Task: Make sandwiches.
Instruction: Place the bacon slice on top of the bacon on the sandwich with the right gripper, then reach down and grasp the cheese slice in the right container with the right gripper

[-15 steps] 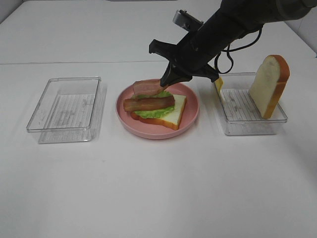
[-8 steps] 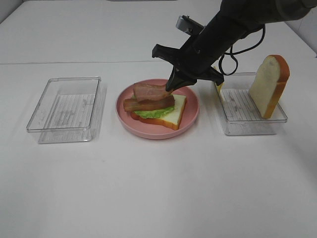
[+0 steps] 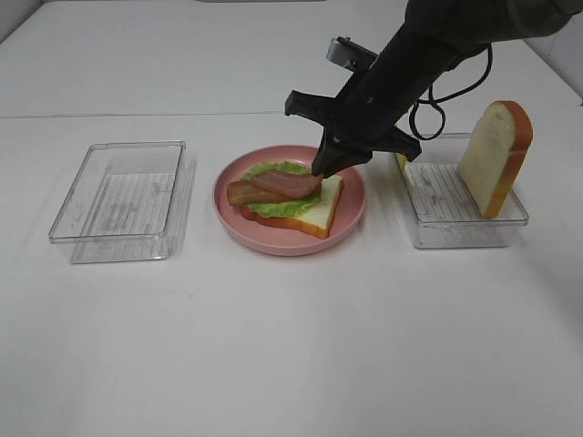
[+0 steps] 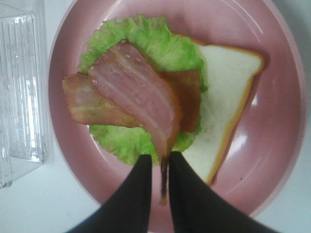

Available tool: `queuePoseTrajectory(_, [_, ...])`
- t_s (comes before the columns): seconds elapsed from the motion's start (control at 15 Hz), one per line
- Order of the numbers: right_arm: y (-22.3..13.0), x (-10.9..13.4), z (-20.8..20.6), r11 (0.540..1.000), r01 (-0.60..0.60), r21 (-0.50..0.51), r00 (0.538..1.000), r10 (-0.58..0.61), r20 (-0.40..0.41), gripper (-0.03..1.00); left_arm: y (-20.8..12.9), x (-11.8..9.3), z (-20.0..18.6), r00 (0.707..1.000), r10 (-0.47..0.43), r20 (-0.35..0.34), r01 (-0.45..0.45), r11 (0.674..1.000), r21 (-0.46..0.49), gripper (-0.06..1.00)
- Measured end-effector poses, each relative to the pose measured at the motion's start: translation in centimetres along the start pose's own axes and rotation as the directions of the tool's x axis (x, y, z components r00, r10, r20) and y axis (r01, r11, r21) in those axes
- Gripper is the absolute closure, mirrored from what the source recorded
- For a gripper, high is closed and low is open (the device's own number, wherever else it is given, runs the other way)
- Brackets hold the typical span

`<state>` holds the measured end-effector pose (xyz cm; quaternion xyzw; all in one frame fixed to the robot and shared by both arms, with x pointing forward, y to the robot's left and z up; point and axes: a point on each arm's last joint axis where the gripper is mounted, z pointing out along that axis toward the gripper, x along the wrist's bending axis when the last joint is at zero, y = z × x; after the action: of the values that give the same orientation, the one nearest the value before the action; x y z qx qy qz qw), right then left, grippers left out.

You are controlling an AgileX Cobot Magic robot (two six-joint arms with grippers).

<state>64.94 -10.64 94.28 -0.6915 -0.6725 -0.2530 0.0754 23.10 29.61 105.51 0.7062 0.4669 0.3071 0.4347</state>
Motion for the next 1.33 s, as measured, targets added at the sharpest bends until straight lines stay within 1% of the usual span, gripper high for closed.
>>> queuePoseTrajectory(0.07, [-0.1,0.0,0.0,1.0,0.0,0.006,1.0,0.0,0.0,0.71,0.0,0.0,0.0,1.0,0.0,0.0,0.0,1.0,0.0,0.09])
queuePoseTrajectory(0.13, [-0.2,0.0,0.0,1.0,-0.001,0.017,1.0,0.001,0.001,0.51,0.0,0.0,0.0,1.0,0.0,0.0,0.0,1.0,0.0,0.09])
queuePoseTrajectory(0.2, [-0.3,0.0,0.0,1.0,-0.001,0.029,1.0,0.001,0.001,0.4,0.0,0.0,0.0,1.0,0.0,0.0,0.0,1.0,0.0,0.09])
queuePoseTrajectory(0.27, [-0.4,0.0,0.0,0.999,-0.003,0.041,1.0,0.003,0.001,0.33,0.0,0.0,0.0,1.0,0.0,0.0,0.0,1.0,0.0,0.09])
queuePoseTrajectory(0.47, [-0.8,0.1,-0.4,0.996,0.012,0.084,1.0,-0.012,0.0,0.27,0.0,0.0,0.0,1.0,0.0,0.0,0.0,1.0,0.0,0.09])
queuePoseTrajectory(0.6, [-0.7,0.6,-1.8,0.997,0.048,0.067,0.999,-0.048,-0.004,0.27,0.0,0.0,0.0,1.0,0.0,0.0,0.0,1.0,0.0,0.09])
queuePoseTrajectory(0.67, [-0.5,1.1,-3.1,0.996,0.08,0.038,0.997,-0.08,0.0,0.27,0.0,0.0,0.0,1.0,0.0,0.0,0.0,1.0,0.0,0.09])
queuePoseTrajectory(0.8, [-0.3,1.6,-6.1,0.989,0.149,-0.022,0.987,-0.147,0.059,0.26,0.0,0.0,0.0,1.0,0.0,0.0,0.0,1.0,0.0,0.09])
queuePoseTrajectory(0.93, [0.3,1.8,-8.0,0.982,0.189,-0.011,0.972,-0.186,0.141,0.23,0.0,0.0,0.0,1.0,0.0,0.0,0.0,1.0,0.0,0.09])
queuePoseTrajectory(1.07, [1.6,2.4,-9.7,0.973,0.231,-0.008,0.951,-0.224,0.213,0.22,0.0,0.0,0.0,1.0,0.0,0.0,0.0,1.0,0.0,0.09])
queuePoseTrajectory(1.2, [3.1,2.8,-10.4,0.967,0.253,-0.013,0.935,-0.241,0.262,0.21,0.0,0.0,0.0,1.0,0.0,0.0,0.0,1.0,0.0,0.09])
queuePoseTrajectory(1.33, [4.5,2.4,-10.2,0.969,0.245,-0.013,0.932,-0.232,0.279,0.22,0.0,0.0,0.0,1.0,0.0,0.0,0.0,1.0,0.0,0.09])
